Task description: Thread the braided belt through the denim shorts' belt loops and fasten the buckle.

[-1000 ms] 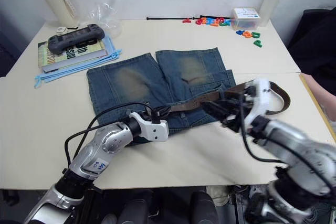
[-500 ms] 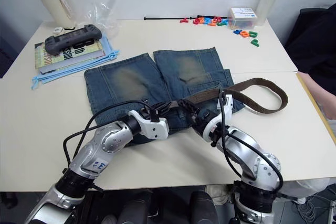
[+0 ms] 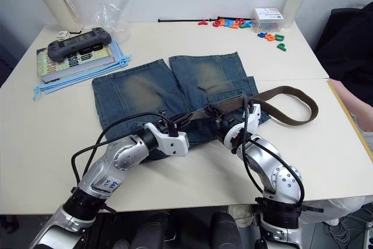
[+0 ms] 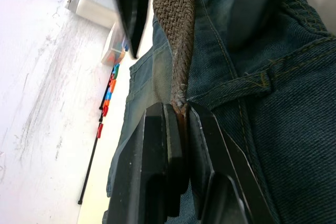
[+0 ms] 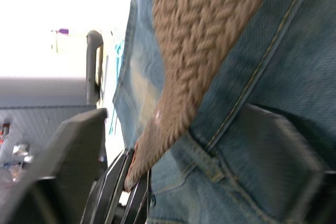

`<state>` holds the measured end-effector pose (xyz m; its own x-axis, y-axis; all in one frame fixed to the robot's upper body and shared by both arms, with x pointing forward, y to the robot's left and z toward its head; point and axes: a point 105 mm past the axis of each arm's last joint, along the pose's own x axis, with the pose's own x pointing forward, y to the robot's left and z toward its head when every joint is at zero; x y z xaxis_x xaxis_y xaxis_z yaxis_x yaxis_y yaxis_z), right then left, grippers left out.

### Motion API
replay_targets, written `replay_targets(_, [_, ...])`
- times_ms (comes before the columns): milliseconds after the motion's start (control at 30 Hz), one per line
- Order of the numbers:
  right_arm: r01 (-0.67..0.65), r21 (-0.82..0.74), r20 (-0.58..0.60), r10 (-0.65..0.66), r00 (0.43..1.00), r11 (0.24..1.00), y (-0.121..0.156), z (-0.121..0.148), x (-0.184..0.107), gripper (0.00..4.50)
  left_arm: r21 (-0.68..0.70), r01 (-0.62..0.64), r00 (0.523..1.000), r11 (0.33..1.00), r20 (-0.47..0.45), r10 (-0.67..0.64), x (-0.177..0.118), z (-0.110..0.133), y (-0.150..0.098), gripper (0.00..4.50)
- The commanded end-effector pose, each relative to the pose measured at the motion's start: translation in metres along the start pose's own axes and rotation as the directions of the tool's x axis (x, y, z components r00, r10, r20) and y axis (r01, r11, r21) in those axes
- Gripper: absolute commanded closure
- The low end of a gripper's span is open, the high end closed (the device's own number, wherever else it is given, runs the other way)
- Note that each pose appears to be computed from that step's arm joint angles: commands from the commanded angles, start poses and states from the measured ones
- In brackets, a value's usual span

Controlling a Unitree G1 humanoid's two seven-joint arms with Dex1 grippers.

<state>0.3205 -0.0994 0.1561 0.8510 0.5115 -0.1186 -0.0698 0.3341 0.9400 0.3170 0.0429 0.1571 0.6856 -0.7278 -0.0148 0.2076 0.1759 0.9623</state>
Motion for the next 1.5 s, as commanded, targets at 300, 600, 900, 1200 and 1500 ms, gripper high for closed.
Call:
replay_targets(300, [-0.056, -0.018, 0.037, 0.057, 0.998, 0.998, 0.011, 0.005, 0.001, 4.43, 0.018, -0.052, 0.997, 0.998, 0.053, 0.051, -0.001, 0.011, 0.017, 4.26])
replay_targets(600, [-0.068, -0.022, 0.051, 0.069, 0.996, 0.997, 0.014, 0.008, 0.002, 4.50, -0.436, 0.085, 0.984, 0.896, 0.179, -0.006, -0.019, 0.021, 0.017, 3.26])
replay_targets(900, [-0.119, -0.054, 0.072, 0.123, 0.990, 0.991, 0.026, 0.023, -0.008, 4.50, -0.803, 0.305, 0.947, 0.512, 0.311, -0.076, -0.072, 0.018, 0.021, 0.32])
replay_targets(1200, [-0.115, -0.155, 0.136, 0.136, 0.981, 0.981, 0.020, 0.058, -0.025, 4.50, -0.921, 0.280, 0.960, 0.270, 0.267, -0.084, -0.104, -0.009, 0.027, 0.32])
replay_targets(1500, [-0.109, -0.240, 0.160, 0.150, 0.976, 0.965, 0.006, 0.065, -0.027, 4.50, -0.941, 0.272, 0.962, 0.203, 0.267, -0.052, -0.103, -0.005, 0.027, 0.32])
